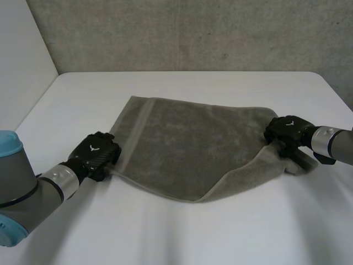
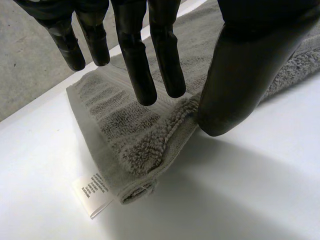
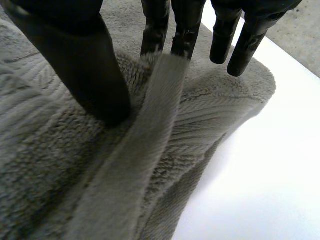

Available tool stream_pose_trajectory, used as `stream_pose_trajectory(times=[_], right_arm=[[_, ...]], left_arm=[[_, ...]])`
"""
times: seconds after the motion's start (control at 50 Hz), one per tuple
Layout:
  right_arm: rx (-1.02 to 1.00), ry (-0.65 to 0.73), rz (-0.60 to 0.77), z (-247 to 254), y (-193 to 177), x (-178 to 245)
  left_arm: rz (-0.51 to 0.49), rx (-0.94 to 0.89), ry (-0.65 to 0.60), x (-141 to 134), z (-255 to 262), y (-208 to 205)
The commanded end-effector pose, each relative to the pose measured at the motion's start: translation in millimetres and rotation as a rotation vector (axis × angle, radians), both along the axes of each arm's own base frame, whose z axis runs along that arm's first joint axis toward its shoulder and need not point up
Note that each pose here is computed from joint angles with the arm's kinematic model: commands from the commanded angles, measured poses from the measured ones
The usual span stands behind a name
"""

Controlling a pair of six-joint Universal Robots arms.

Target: Fold the towel.

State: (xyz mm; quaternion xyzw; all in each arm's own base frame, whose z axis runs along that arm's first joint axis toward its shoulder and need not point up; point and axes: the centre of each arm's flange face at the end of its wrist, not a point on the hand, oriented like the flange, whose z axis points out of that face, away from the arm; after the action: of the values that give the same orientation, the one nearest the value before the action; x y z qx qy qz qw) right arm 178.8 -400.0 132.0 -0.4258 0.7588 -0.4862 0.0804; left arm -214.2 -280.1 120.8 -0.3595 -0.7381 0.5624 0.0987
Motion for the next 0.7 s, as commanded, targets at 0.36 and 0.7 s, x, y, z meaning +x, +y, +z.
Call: stream_pose_trajectory(times=[0.36,0.7], right_arm=[[-0.010,-0.039,0.002,49.9,48.7,-11.8],[-0.007,-0.088,-0.053,47.4,56.1,-20.1]], left_arm=[[0.007,-0.001,0.000,1.8,0.7,-0.8],[0.007,0.002,0.000,2.7,-0.5,-1.6]])
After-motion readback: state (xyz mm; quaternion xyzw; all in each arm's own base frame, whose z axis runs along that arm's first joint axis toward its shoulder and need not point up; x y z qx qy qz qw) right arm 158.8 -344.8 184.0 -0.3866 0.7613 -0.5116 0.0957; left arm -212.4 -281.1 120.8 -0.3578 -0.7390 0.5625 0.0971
